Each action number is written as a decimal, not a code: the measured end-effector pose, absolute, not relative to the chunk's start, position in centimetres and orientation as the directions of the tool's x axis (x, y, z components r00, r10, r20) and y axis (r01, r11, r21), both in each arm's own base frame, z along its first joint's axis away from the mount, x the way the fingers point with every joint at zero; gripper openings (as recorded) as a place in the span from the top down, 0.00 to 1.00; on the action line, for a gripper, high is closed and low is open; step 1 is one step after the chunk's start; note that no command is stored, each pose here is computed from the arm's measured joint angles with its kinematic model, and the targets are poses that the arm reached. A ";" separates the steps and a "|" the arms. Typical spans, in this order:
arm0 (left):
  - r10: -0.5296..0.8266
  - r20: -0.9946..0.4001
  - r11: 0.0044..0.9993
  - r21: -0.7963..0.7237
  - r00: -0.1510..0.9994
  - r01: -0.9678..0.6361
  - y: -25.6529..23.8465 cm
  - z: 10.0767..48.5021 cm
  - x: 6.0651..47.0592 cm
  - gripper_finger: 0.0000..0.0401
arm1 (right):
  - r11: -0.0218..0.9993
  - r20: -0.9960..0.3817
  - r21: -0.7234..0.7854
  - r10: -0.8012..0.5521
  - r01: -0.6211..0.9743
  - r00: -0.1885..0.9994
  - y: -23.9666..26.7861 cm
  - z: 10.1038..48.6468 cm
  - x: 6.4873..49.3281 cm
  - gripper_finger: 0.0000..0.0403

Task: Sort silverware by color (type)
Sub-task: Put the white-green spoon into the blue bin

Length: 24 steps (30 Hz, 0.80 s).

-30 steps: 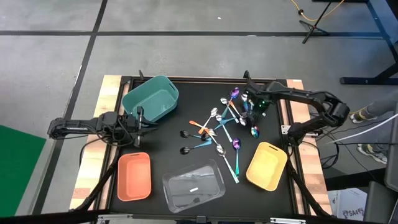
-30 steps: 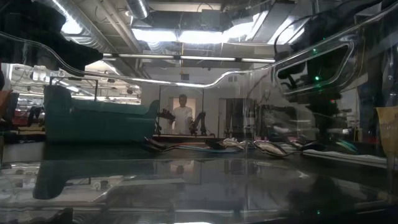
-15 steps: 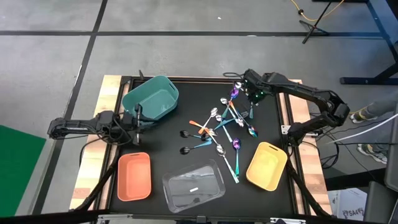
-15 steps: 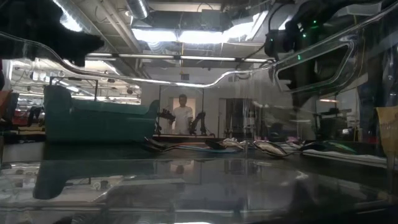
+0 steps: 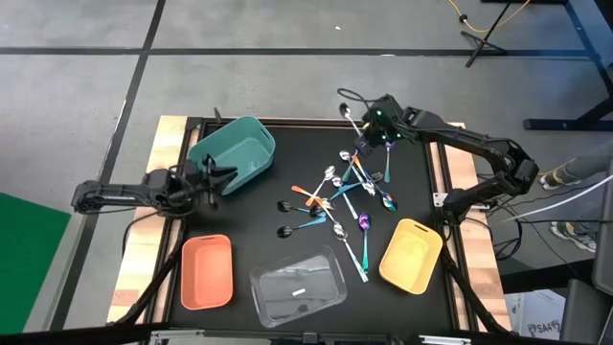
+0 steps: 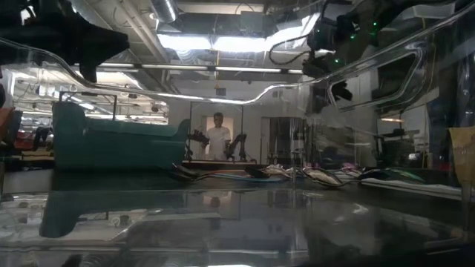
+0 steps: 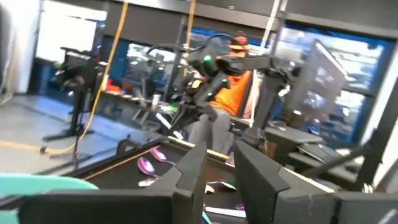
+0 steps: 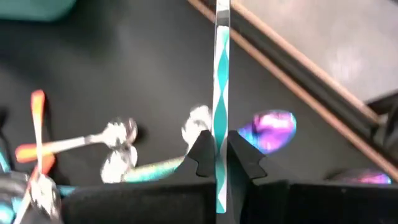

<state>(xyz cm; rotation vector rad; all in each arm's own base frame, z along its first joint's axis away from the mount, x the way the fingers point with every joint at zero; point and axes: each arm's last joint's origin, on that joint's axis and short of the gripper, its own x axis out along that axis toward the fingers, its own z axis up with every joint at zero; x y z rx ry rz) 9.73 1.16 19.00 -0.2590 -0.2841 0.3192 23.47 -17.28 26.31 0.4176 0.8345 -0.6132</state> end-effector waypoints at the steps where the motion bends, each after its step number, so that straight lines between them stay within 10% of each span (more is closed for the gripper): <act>1: 0.353 0.226 0.910 -0.310 0.908 -0.277 1.2 19.0 9.8 0.81 | 0.758 -0.774 0.107 -0.343 0.644 0.532 -17.2 26.4 23.7 1.00; 24: 0.521 0.099 0.822 -0.327 0.848 -0.467 2.0 21.9 16.1 0.81 | 0.859 -0.519 0.070 -0.402 0.506 0.754 -12.6 28.9 28.8 1.00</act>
